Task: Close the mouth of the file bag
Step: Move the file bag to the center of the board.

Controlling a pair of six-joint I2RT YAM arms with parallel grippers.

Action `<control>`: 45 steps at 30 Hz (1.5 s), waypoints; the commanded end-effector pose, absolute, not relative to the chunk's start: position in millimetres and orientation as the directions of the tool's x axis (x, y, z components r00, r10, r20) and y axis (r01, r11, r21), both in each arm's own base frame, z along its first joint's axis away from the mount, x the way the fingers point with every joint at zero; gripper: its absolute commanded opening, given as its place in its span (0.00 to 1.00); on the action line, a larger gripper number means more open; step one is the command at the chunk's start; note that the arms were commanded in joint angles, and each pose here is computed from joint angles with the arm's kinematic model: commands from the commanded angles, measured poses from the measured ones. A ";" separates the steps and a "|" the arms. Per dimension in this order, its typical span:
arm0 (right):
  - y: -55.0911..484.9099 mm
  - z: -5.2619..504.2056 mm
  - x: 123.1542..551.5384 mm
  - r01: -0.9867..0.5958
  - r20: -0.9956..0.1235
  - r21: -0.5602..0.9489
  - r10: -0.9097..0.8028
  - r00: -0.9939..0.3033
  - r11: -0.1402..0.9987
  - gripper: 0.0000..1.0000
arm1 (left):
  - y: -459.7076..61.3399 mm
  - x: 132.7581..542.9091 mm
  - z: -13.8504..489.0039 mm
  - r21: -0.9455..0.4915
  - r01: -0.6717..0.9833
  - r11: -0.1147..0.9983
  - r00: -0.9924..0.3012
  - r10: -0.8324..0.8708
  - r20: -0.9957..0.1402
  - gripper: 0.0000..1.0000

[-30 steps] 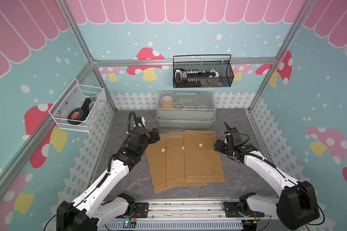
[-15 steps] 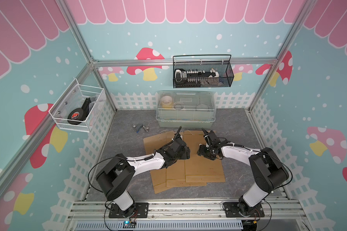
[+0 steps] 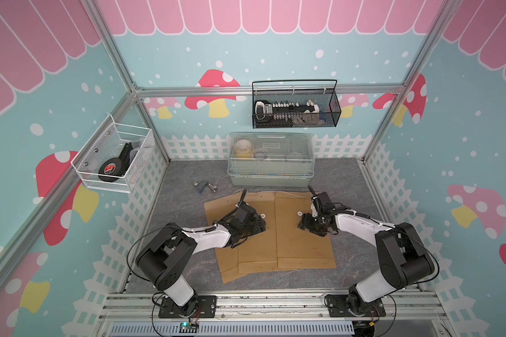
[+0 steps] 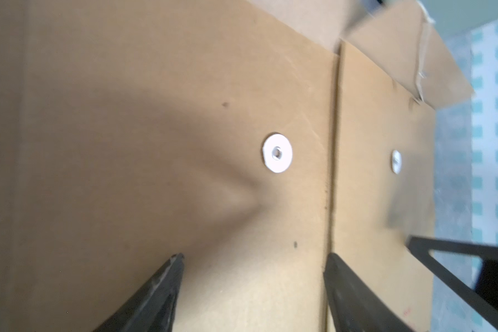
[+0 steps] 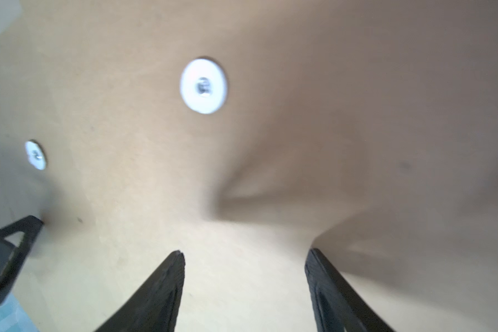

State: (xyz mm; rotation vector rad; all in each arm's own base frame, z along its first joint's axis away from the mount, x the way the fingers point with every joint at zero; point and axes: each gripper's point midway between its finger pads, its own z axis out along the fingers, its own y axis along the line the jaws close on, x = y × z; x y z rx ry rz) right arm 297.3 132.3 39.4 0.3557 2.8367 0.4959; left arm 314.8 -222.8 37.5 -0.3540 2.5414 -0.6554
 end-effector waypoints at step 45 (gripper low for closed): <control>58.7 35.9 315.9 0.288 -0.151 0.186 0.317 -0.936 0.940 0.74 | -261.6 289.5 75.7 -0.407 0.083 0.910 -0.955 -0.044 -0.292 0.74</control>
